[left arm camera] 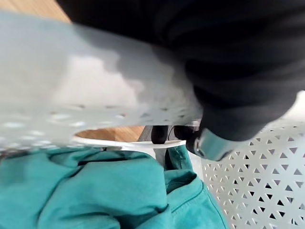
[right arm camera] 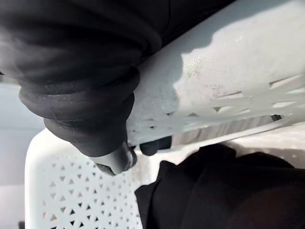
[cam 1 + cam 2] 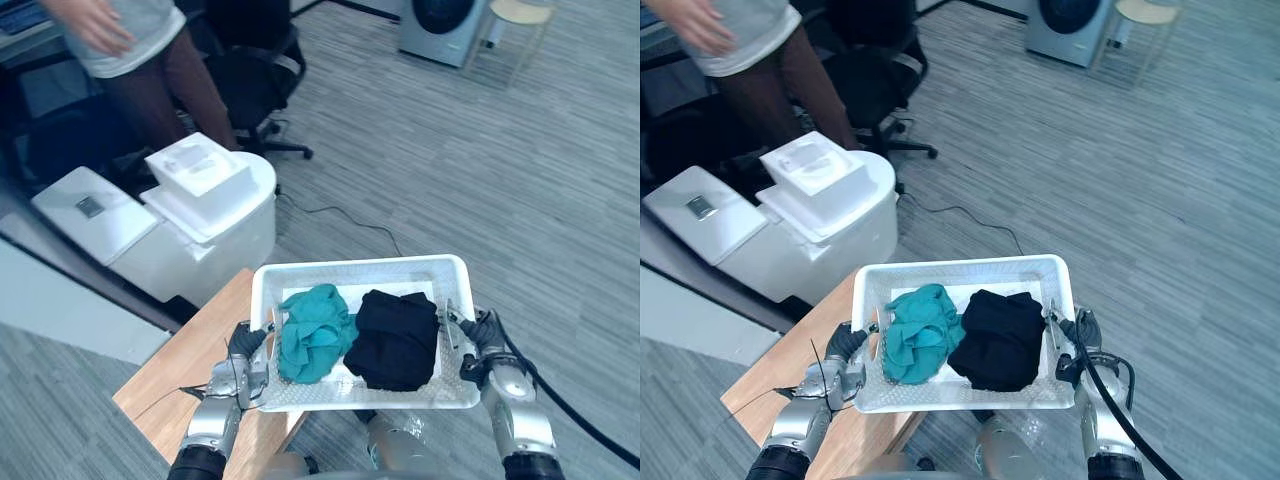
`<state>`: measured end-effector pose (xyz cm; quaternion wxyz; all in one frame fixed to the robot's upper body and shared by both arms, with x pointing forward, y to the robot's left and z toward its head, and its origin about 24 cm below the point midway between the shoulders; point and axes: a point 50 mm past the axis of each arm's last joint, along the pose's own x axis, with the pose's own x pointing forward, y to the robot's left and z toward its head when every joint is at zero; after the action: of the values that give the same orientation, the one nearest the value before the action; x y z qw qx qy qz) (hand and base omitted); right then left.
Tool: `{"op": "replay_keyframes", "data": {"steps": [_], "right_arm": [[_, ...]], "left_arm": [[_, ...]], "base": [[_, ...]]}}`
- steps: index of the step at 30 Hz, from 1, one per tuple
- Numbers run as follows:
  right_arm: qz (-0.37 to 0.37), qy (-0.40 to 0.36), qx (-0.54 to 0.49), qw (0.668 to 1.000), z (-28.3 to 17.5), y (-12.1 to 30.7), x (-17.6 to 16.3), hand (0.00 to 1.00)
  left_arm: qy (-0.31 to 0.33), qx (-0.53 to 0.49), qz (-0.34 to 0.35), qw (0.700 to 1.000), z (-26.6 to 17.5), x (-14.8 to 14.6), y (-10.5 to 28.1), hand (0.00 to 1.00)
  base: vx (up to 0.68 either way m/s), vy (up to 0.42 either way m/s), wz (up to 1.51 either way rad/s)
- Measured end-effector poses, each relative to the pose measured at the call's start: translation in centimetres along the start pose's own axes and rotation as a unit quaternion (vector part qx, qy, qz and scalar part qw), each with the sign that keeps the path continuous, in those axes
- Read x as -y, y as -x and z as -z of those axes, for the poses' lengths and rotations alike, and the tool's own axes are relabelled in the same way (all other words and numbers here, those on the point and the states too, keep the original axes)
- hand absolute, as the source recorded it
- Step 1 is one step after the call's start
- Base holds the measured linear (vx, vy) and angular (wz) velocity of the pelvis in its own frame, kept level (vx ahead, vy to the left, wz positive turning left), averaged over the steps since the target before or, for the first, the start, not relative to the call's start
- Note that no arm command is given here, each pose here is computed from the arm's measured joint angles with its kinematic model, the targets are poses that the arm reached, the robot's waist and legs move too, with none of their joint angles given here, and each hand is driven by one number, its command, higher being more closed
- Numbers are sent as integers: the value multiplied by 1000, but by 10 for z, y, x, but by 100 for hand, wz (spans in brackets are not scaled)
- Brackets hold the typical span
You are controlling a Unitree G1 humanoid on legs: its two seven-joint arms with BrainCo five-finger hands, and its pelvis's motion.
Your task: Pick up the laundry basket with both hands and put the clothes into the washing machine.
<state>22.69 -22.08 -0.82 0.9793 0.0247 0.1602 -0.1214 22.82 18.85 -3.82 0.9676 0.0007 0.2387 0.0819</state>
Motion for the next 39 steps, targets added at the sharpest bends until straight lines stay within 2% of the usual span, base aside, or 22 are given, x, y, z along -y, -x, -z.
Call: {"op": "replay_keyframes", "data": {"steps": [3, 7, 23, 34, 39], "right_arm": [[-16, -21, 12, 1000, -5, -4, -22, 100], [-41, 9, 4, 999, -3, -12, -27, 100], [-34, 37, 3, 999, 0, -13, -13, 100], [-55, 55, 30, 997, -16, -15, -20, 100], [-64, 51, 23, 996, -13, -16, -27, 100]], "left_arm": [[46, 12, -35, 998, -4, -15, 2, 100], [87, -18, -63, 994, 17, -20, 12, 100], [127, -63, -54, 988, 41, -6, 18, 100], [162, -60, -70, 982, 44, -7, 27, 100], [157, -57, -83, 982, 44, -13, 27, 100]], "base": [[-111, -49, -149], [-87, -59, -137], [54, -82, -29], [243, 157, -34], [491, 243, 3]]}}
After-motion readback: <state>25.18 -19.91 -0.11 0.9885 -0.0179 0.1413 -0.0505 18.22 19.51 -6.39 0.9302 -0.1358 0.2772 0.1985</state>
